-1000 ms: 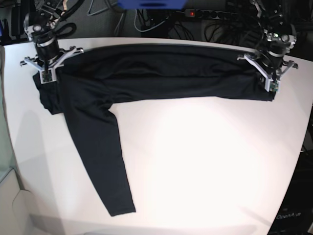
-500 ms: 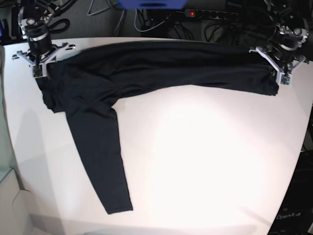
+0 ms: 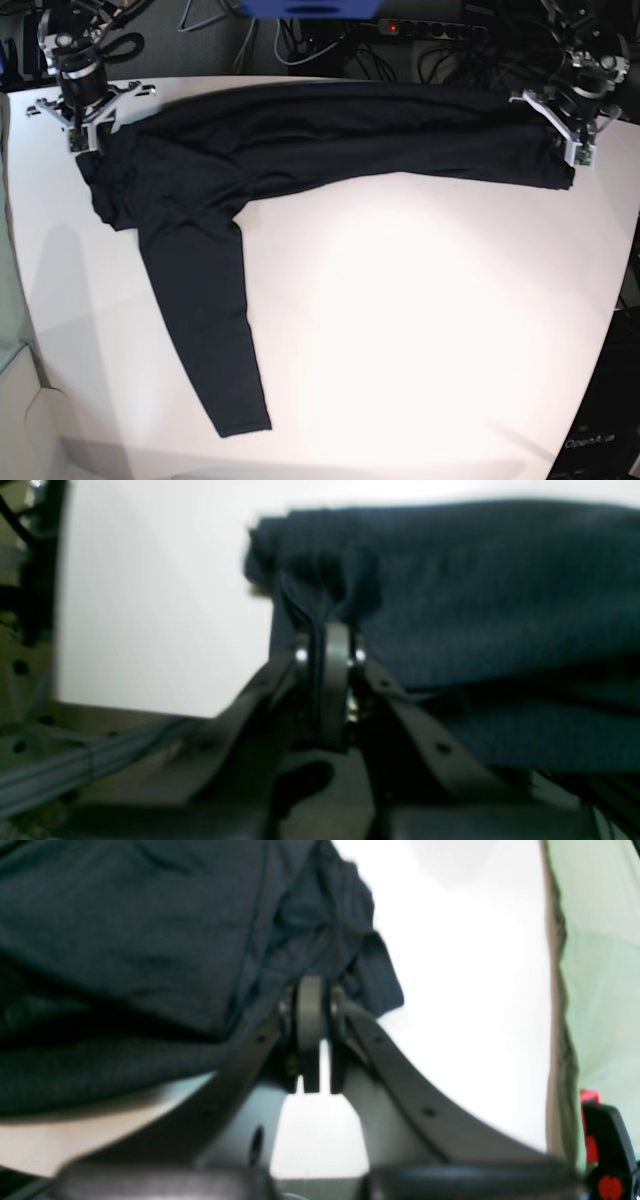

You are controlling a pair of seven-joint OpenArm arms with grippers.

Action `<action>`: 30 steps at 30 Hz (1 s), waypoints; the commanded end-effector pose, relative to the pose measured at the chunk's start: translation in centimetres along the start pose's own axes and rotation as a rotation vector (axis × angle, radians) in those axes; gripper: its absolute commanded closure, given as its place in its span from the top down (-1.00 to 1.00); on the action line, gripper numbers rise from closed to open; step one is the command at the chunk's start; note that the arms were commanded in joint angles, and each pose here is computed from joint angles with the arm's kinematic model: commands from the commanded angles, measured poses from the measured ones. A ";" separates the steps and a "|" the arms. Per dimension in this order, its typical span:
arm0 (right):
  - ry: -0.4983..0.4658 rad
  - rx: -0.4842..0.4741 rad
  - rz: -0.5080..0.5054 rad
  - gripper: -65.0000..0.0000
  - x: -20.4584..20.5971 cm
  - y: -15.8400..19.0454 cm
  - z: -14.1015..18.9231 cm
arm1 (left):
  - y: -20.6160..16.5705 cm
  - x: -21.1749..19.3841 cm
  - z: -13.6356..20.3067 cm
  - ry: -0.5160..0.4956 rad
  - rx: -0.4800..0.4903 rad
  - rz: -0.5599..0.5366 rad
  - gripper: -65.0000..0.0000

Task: Fold the T-shirt properly
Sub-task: 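Drag the band ends with both grippers toward the robot's base, then lower the band onto the table with both grippers, keeping hold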

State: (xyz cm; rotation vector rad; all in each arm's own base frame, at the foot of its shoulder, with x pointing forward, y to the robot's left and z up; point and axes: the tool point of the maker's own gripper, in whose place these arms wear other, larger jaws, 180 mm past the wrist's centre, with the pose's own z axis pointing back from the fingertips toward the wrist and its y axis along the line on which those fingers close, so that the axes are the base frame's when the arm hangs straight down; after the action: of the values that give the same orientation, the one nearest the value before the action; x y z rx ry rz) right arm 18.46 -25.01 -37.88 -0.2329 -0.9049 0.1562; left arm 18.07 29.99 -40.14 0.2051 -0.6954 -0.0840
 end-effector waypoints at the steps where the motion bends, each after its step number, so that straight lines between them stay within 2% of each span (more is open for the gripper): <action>1: -0.044 -0.009 0.002 -0.99 1.1 -0.4 0.1 | 0.5 0.5 0.1 -0.022 0.008 0.000 -1.00; 8: -0.078 -0.019 0.022 -0.99 2.6 -0.6 0.3 | 0.1 -0.5 -0.3 0.000 -0.005 0.022 -1.00; 19: -0.123 0.124 0.022 -0.99 4.4 4.4 -1.8 | -0.2 -0.4 -0.5 -0.003 -0.011 0.021 -1.00; 25: 0.007 0.173 -0.019 -0.99 1.2 6.1 -5.6 | -0.8 -0.5 -1.1 -0.002 -0.035 0.035 -1.00; 30: 0.043 0.137 -0.078 -1.00 -0.1 4.1 -7.5 | -2.7 -1.3 -2.3 0.028 -0.091 0.039 -1.00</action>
State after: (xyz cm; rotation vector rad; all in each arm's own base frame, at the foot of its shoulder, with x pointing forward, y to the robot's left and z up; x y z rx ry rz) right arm 24.85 -21.42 -43.10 -0.0424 -0.9004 0.1253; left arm 19.06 27.91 -42.93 0.1025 -0.6976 -0.0635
